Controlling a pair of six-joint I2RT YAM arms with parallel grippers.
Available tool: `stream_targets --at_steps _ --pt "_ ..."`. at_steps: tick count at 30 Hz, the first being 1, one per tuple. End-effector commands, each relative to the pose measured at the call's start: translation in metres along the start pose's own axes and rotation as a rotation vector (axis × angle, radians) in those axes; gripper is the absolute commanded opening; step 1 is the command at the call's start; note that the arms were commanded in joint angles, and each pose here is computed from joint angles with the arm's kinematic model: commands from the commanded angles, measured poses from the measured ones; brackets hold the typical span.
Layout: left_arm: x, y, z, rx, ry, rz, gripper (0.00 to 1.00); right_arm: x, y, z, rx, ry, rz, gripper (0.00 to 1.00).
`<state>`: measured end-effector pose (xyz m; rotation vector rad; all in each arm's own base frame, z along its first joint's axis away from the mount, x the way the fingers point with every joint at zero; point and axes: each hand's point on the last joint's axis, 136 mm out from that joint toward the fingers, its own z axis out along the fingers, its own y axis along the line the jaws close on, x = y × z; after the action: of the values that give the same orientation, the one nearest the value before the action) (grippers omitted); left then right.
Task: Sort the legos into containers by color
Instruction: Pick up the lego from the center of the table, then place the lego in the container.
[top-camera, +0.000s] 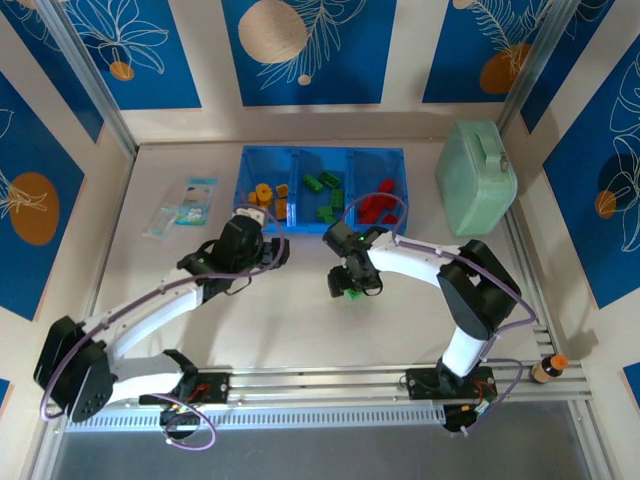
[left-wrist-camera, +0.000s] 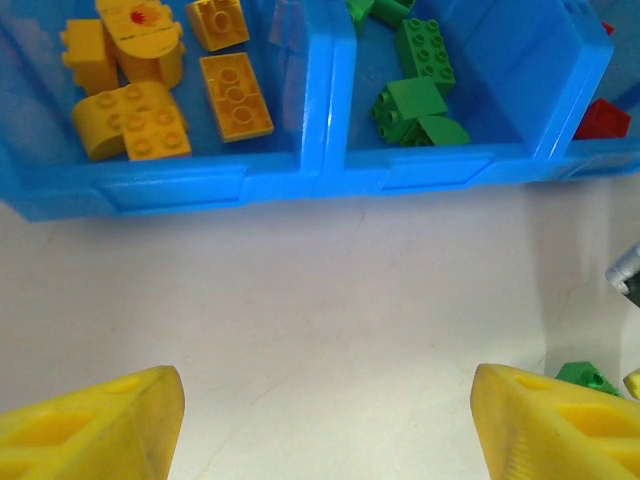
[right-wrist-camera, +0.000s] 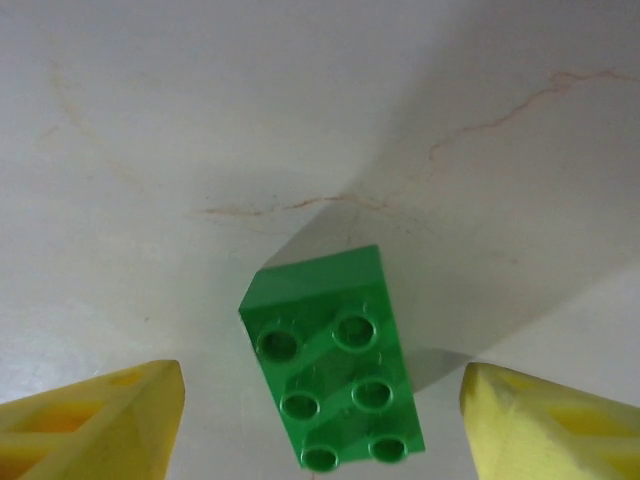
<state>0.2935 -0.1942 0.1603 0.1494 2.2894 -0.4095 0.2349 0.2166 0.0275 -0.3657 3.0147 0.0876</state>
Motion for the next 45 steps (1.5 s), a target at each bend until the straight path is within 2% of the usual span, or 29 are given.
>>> stream_targets --at_steps 1,4,9,12,23,33,35,36,38,41,45 --pt "0.008 0.009 -0.010 -0.013 -0.028 -0.023 0.75 0.002 0.000 0.004 0.031 0.032 -0.018 0.71" --pt "0.019 0.016 -0.015 -0.022 -0.025 -0.034 0.75 0.001 0.001 0.009 0.043 0.043 -0.021 0.64" --pt "0.033 0.026 -0.018 -0.038 -0.012 -0.042 0.75 -0.005 0.007 0.003 0.067 0.032 -0.036 0.38" --pt "0.039 0.028 -0.020 -0.037 -0.006 -0.054 0.74 -0.018 0.012 -0.010 0.069 -0.004 -0.045 0.30" --pt "0.061 0.034 -0.030 0.006 -0.015 -0.101 0.73 -0.118 0.039 -0.080 0.021 -0.189 -0.045 0.27" --pt "0.071 0.039 -0.042 0.015 -0.032 -0.133 0.73 -0.202 0.042 -0.090 -0.049 -0.236 0.029 0.27" --pt "0.070 0.039 -0.043 0.014 -0.033 -0.131 0.73 -0.215 0.044 -0.090 -0.075 -0.232 0.037 0.32" --pt "0.070 0.039 -0.043 0.014 -0.032 -0.129 0.73 -0.220 0.044 -0.091 -0.081 -0.230 0.039 0.39" --pt "0.068 0.038 -0.044 0.016 -0.034 -0.124 0.73 -0.227 0.045 -0.099 -0.085 -0.243 0.039 0.71" --pt "0.066 0.040 -0.045 0.005 -0.041 -0.117 0.73 -0.228 0.047 -0.116 -0.098 -0.286 0.034 0.76" --pt "0.061 0.041 -0.047 -0.009 -0.055 -0.104 0.73 -0.219 0.042 -0.136 -0.120 -0.337 0.036 0.76"
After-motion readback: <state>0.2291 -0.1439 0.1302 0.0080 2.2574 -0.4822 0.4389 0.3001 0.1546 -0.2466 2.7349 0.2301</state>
